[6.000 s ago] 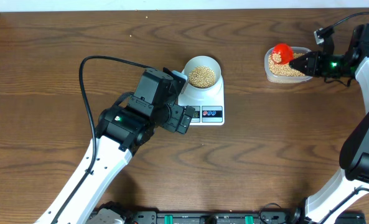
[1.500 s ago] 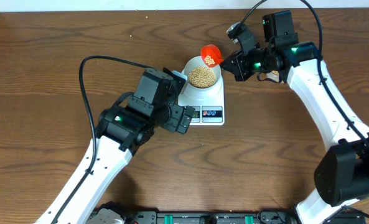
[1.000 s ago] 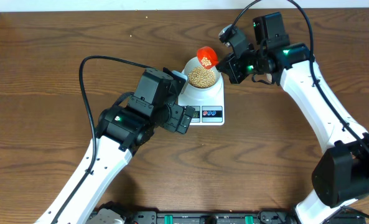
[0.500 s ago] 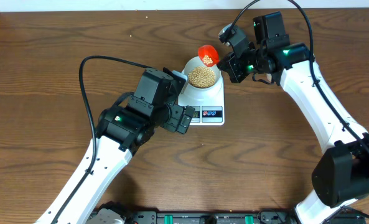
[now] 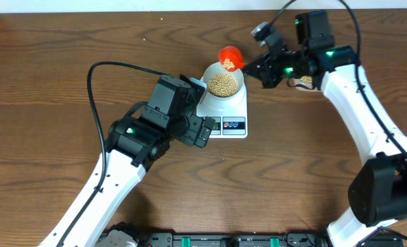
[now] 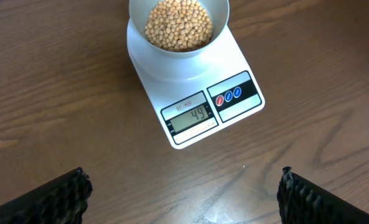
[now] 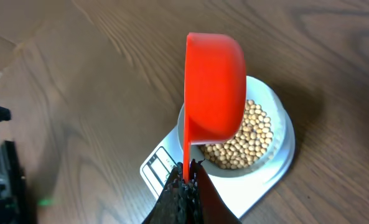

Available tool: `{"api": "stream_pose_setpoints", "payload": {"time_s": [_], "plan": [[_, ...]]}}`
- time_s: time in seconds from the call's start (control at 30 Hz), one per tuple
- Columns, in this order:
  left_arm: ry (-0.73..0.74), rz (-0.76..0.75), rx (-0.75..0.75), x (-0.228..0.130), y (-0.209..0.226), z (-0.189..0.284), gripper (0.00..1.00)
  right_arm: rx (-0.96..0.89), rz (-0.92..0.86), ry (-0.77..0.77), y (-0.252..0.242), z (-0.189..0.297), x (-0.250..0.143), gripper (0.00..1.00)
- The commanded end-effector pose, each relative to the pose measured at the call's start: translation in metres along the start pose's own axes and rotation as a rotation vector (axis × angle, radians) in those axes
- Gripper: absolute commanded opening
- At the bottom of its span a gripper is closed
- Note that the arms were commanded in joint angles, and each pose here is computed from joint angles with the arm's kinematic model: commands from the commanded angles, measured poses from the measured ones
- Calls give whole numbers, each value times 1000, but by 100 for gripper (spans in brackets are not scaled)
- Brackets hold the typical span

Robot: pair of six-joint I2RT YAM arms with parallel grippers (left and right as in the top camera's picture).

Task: Scoop item into bowl and weigh 50g on scale
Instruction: 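Tilt the red scoop over the bowl to pour soybeans, then keep tilting the red scoop over the bowl, trickling beans slowly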

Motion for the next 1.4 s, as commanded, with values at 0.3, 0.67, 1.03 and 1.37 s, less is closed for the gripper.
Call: {"api": "stream_pose_setpoints", "payload": {"time_s": [0.3,0.67,1.03,1.37], "plan": [[17,-10,-3,-3,0,-3,98,45,-51,-15,-3,23,-5,1],[17,-11,-3,-3,0,-3,98,187,-114,-43,10,31,-6,1],[17,-11,-3,-3,0,-3,98,175,-140,-57,4,35,-4,1],[17,-11,-3,-3,0,-3,98,112,-84,-46,-4,34,-6,1]]}}
Point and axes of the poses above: each gripper's point midway between its finger pads, its own z axis back along the fingers, its own y axis along the line the jaws close on, x = y × z, the point moved 4 cm from there along z, back along the fingers, and after that the axes turned 1 degree about z, right-handed, at the moved point
